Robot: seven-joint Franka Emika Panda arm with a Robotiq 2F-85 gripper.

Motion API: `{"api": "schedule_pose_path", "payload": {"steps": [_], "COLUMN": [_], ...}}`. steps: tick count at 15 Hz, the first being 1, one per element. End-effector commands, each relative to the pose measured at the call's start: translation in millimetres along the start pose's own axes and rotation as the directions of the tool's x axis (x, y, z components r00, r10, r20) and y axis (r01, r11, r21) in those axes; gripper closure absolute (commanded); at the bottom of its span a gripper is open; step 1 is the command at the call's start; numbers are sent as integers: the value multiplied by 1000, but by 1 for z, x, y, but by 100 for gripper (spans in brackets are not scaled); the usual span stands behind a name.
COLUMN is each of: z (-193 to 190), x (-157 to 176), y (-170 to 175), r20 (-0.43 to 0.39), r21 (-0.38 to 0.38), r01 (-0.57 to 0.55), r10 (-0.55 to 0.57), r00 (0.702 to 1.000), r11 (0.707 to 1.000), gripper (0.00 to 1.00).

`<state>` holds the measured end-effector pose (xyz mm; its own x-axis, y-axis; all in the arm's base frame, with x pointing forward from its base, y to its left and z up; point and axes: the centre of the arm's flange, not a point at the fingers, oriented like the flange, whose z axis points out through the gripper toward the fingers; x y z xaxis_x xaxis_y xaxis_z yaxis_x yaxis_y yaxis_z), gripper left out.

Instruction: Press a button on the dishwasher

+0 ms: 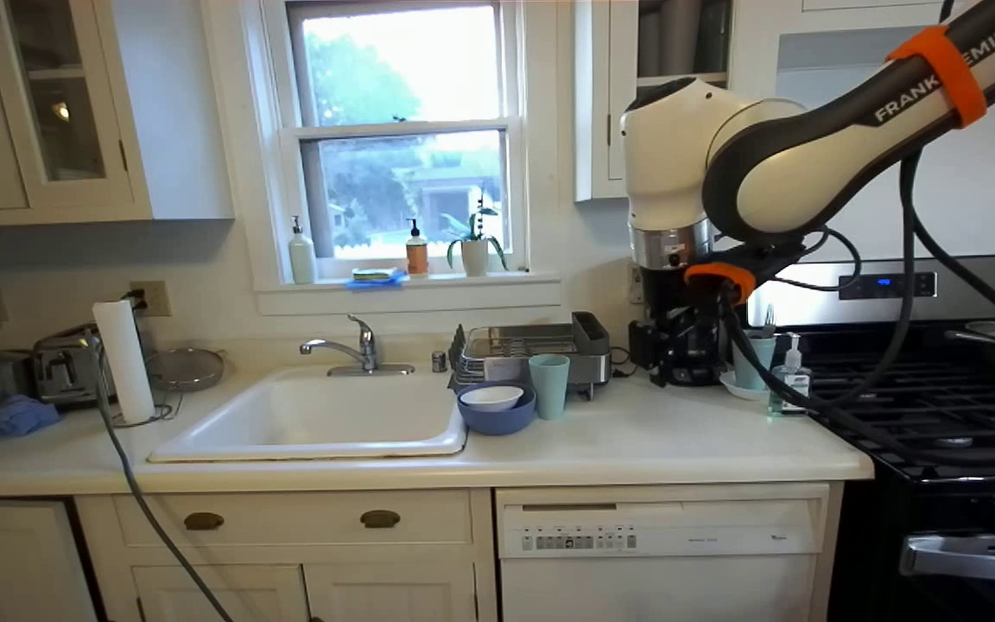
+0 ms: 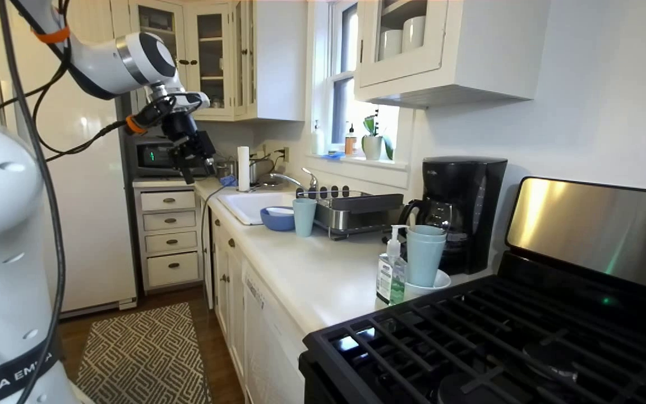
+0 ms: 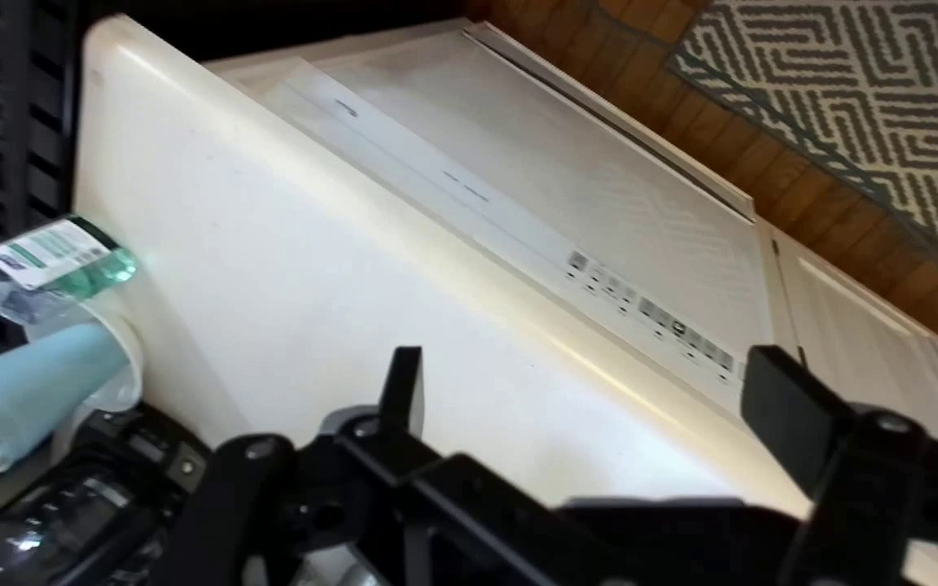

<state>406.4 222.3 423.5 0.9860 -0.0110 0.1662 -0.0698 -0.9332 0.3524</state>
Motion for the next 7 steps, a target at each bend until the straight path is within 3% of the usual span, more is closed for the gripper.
{"api": "schedule_pose_path", "payload": {"steps": [1, 2, 7], "z": [-19, -12, -17], "x": [-26, -8, -15], "y": [29, 15, 23], "r20": [31, 20, 23], "r21": [-33, -29, -35], "r01": [-34, -18, -26], "r10": [35, 18, 26], "r00": [999, 1000, 999], "r11": [999, 999, 999], "gripper": [0, 0, 0]}}
